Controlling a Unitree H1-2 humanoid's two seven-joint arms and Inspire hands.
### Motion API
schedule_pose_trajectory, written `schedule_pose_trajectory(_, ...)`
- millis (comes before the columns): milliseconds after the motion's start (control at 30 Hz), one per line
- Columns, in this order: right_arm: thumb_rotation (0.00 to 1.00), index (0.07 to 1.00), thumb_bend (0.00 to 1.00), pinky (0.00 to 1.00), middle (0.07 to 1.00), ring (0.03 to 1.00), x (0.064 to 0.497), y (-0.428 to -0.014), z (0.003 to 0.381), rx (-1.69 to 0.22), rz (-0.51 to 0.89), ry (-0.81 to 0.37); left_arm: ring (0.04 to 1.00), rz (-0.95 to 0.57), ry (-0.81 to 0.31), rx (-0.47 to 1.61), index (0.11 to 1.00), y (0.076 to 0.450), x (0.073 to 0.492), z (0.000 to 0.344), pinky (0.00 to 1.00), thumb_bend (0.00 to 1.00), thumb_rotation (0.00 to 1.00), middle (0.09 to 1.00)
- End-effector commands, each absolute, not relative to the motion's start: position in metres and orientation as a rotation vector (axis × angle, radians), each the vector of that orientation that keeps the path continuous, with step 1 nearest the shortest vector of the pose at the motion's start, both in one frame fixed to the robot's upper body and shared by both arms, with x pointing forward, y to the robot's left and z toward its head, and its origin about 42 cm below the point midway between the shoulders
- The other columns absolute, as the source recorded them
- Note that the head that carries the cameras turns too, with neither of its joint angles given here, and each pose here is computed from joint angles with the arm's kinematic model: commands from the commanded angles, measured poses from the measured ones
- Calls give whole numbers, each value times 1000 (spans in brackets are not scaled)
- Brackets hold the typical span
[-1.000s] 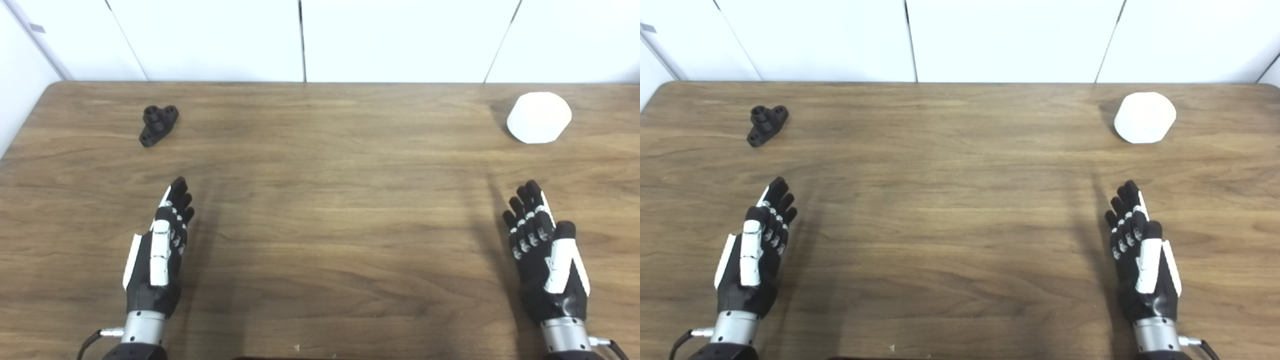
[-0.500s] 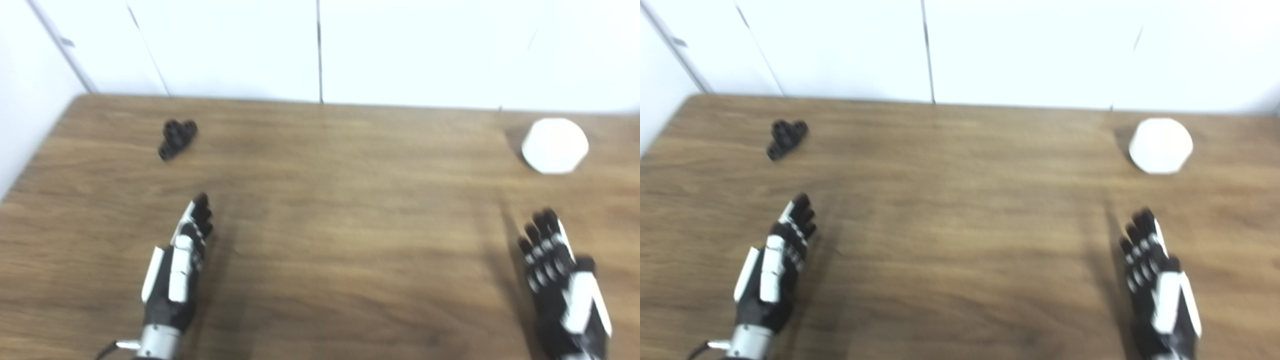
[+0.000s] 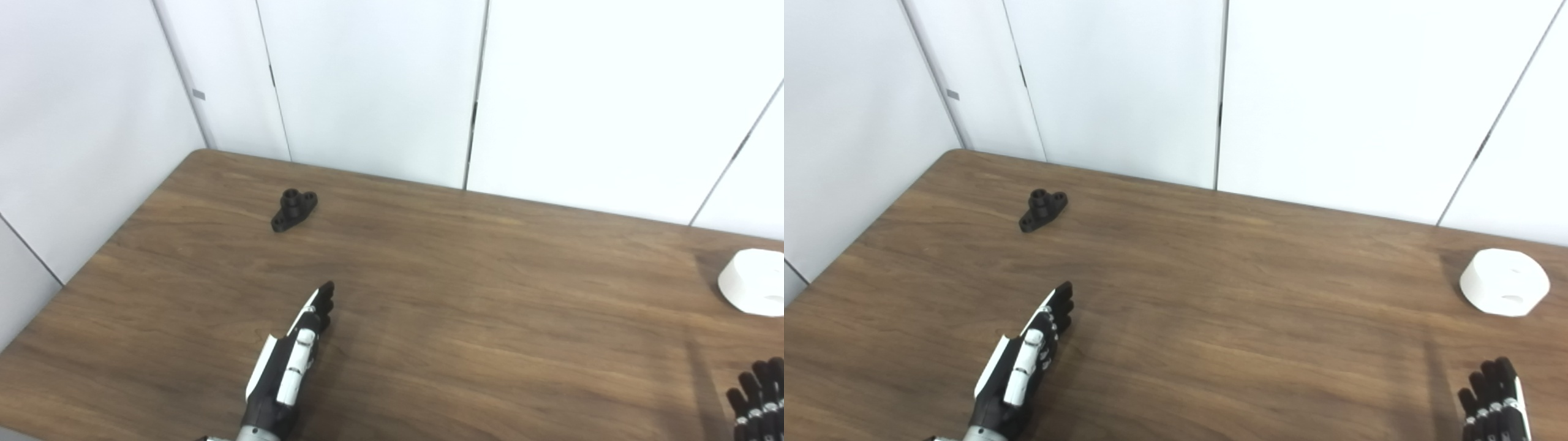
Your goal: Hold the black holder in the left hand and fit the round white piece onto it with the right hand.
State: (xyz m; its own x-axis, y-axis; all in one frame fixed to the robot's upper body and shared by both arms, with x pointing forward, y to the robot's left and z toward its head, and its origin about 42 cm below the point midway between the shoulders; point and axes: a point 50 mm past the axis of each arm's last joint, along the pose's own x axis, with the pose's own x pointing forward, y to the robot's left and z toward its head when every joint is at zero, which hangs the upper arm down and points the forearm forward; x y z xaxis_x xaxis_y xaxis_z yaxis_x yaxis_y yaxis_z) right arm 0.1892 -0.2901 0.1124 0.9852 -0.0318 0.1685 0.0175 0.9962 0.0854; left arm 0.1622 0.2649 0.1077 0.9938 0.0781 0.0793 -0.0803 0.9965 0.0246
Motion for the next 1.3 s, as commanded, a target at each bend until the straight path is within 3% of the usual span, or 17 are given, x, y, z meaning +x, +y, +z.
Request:
schedule_pose_trajectory(0,1000,1000,776,1000,1000,1000,187,-296,94,71,-33,-116,1000,93,-108,-8,969,251,160,107,1000,454,1000,996)
schedule_pose_trajectory(300,1000,1000,802,1000,1000,1000,184,-294,93,73,-30,-113,1000,101,-100,-2,978,252,156,107,1000,402,966,1000)
schedule_pose_trajectory(400,1000,1000,808,1000,1000,1000,182,-292,93,80,-33,-111,1000,115,-86,21,966,254,154,110,1000,459,840,995)
schedule_pose_trajectory(567,1000,1000,810,1000,1000,1000,181,-293,94,72,-28,-105,1000,133,-113,141,973,263,155,123,1000,445,536,999)
schedule_pose_trajectory(633,1000,1000,802,1000,1000,1000,181,-293,93,75,-28,-109,991,159,-131,189,963,272,163,137,971,471,486,991)
schedule_pose_trajectory(733,1000,1000,784,1000,1000,1000,181,-291,93,82,-25,-112,956,212,-153,284,931,286,174,156,905,517,442,965)
schedule_pose_trajectory(1000,1000,1000,791,1000,1000,1000,183,-289,91,81,-26,-112,968,354,-203,404,909,323,218,198,930,695,305,967)
schedule_pose_trajectory(1167,1000,1000,796,1000,1000,1000,183,-287,91,80,-21,-106,1000,392,-181,428,906,342,247,207,997,777,323,988)
schedule_pose_trajectory(1267,1000,1000,796,1000,1000,1000,183,-286,91,80,-23,-104,969,429,-173,509,899,352,266,212,970,804,343,961)
